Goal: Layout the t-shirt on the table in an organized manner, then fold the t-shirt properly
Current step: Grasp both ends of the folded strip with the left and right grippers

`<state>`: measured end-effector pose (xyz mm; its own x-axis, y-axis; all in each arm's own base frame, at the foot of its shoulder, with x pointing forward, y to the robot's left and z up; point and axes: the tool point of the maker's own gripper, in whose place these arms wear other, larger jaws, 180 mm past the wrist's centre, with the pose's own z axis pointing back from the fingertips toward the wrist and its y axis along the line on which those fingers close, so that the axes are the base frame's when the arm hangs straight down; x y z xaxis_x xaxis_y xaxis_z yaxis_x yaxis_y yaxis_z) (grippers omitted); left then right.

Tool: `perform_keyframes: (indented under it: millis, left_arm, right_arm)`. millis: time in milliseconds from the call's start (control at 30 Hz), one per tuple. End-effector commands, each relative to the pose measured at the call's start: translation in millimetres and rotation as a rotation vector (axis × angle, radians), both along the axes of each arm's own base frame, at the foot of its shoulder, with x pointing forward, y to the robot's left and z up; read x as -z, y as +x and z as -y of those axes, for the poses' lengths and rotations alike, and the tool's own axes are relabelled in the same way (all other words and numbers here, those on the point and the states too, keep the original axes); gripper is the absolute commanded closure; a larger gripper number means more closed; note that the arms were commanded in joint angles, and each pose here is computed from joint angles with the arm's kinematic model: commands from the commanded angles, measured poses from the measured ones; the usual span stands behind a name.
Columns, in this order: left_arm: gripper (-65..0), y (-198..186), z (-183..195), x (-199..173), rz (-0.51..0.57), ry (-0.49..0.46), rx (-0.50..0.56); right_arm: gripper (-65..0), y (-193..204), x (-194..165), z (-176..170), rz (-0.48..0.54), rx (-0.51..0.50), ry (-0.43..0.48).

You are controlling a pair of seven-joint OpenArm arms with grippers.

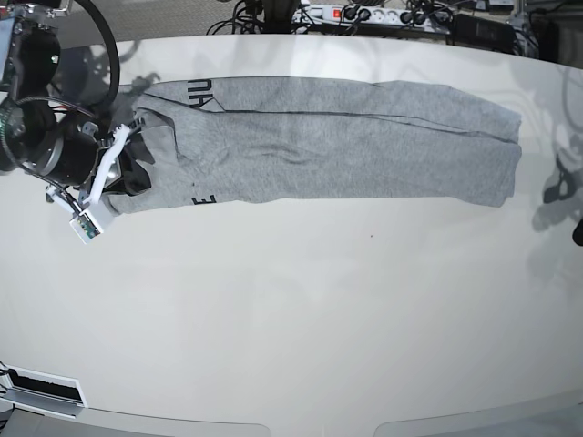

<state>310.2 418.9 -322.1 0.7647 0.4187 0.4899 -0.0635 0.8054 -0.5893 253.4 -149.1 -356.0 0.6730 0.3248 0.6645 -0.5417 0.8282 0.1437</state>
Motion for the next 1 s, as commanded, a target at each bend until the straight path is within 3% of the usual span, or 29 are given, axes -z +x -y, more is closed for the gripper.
perform_keyframes:
  millis: [0,167,267,500,700,967]
  left_arm:
    - [-34.4,3.3,-13.3,-20.0,0.053,0.018,-0.019]
    - [-34.5,-27.1,-21.2,0.9,0.015,-0.011,-0.078]
    - [-34.5,-45.5,-15.7,21.5,-0.036,-0.030,-0.085]
    - [-34.8,-74.4,6.9,62.3,-0.116,-0.085,-0.091]
    - [-34.7,-80.2,40.3,80.3,-0.161,-0.146,-0.023]
    - [-34.7,-78.1,58.2,95.6,-0.180,-0.134,0.012]
  right_arm:
    - [0.0,7.2,-1.8,3.1,0.026,0.011,0.011]
    - [0.0,0.6,48.0,14.2,-0.130,0.085,0.067]
    - [0.0,2.4,59.6,17.9,-0.169,0.106,0.081]
    - [0.0,-3.3,63.3,18.0,-0.193,0.102,0.077]
    - [0.0,-3.5,63.2,17.6,-0.195,0.101,0.079]
    - [0.0,-5.2,62.7,15.3,-0.206,0.096,0.092]
